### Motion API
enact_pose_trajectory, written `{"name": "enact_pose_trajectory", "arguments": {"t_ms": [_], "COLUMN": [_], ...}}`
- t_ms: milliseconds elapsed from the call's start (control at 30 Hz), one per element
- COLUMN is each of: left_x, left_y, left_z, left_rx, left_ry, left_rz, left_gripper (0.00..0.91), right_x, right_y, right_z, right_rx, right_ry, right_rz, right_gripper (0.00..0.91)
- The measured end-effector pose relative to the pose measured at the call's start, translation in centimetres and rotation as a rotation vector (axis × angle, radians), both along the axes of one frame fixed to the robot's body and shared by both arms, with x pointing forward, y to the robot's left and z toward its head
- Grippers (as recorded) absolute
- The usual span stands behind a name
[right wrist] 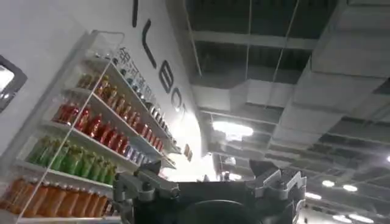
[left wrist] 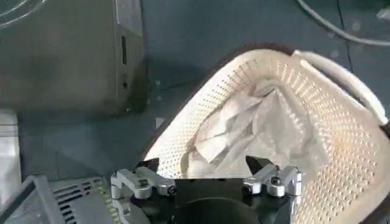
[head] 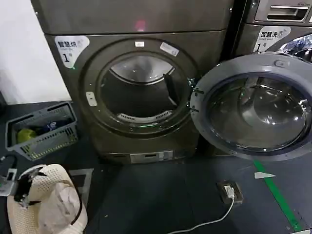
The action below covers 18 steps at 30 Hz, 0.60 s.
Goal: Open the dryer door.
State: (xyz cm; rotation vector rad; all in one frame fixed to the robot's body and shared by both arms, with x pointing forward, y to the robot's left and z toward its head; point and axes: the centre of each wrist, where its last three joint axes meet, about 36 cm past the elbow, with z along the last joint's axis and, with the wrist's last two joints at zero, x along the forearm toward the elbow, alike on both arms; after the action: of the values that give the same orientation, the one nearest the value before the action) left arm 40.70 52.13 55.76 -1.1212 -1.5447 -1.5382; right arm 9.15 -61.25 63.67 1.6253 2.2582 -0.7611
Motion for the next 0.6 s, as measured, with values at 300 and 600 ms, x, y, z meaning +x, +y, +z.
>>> {"name": "enact_pose_trajectory", "arguments": {"t_ms": [300,600], "left_x": [0.16,0.15], "left_y": [0.36,0.43], "left_z": [0.05,0.32], "left_rx": [-0.004,0.046], "left_ry": [-0.008,0.026], "left_rz": [-0.002,-0.036], "left_gripper": [0.907,0.907], "right_x": [-0.3,-0.71], "right_y": [0.41,0.34], "right_z": [0.14,0.09], "right_rx": [-0.007,-0.006], "right_ry": [0.011,0.018], "right_rz": [-0.004,-0.011], "right_gripper": [0.907,0.907]}}
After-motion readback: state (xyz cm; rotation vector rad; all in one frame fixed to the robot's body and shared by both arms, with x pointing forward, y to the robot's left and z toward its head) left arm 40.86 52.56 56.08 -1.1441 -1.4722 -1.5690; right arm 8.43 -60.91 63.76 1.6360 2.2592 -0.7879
